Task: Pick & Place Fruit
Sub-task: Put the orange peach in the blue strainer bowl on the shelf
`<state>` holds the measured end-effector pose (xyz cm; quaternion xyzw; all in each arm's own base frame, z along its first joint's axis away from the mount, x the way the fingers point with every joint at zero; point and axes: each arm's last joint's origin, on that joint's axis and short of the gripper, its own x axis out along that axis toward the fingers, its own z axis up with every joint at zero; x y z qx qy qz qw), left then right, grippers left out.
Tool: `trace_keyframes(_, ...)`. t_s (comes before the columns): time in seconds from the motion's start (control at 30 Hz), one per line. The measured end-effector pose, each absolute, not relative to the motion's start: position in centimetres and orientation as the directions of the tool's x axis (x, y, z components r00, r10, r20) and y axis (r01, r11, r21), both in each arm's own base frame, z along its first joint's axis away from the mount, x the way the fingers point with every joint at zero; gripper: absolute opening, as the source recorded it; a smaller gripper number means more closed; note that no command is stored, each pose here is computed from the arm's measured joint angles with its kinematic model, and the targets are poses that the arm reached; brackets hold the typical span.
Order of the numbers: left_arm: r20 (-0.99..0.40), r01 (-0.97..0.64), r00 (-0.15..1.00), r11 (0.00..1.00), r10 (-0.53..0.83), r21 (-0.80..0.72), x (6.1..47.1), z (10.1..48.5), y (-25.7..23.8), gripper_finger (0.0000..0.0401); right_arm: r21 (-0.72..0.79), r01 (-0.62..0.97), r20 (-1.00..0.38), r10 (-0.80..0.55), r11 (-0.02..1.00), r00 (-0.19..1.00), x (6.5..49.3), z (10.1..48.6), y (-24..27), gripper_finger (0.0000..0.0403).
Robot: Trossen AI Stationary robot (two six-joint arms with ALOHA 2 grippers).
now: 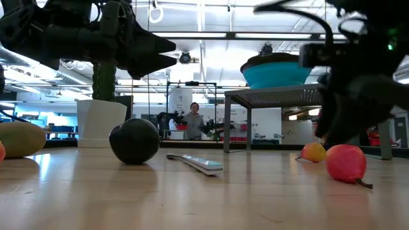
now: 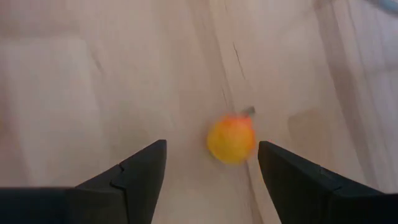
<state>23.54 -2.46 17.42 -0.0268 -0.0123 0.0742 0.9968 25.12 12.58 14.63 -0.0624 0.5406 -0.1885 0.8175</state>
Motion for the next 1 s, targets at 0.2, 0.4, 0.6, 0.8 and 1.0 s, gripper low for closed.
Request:
trace_keyframes(0.2,0.008,-0.16,0.987,0.985,0.16,-0.058,23.5,17.3,-2.4,0.0295,-0.322,0.275,-0.85,-0.405,0.906,0.338,24.1,13.1,11.9,0.0266)
trace_keyframes(0.4,0.002,-0.179,0.984,0.983,0.179,-0.052,23.5,17.2,-2.4,0.0295,-0.343,0.313,-0.817,-0.446,0.885,0.365,24.5,13.1,11.2,0.0266)
trace_keyframes(0.6,-0.009,-0.181,0.983,0.982,0.181,-0.052,23.5,17.1,-2.4,0.0295,-0.281,0.371,-0.821,-0.422,0.885,0.384,25.0,12.1,9.8,0.0266)
trace_keyframes(0.8,-0.039,-0.185,0.982,0.981,0.183,-0.059,23.5,16.8,-2.4,0.0295,-0.217,0.397,-0.829,-0.383,0.892,0.407,24.6,11.1,9.1,0.0259)
trace_keyframes(1.0,-0.043,-0.188,0.982,0.98,0.186,-0.061,23.5,16.8,-2.4,0.0295,-0.201,0.391,-0.836,-0.366,0.898,0.409,24.7,11.1,9.2,0.0223)
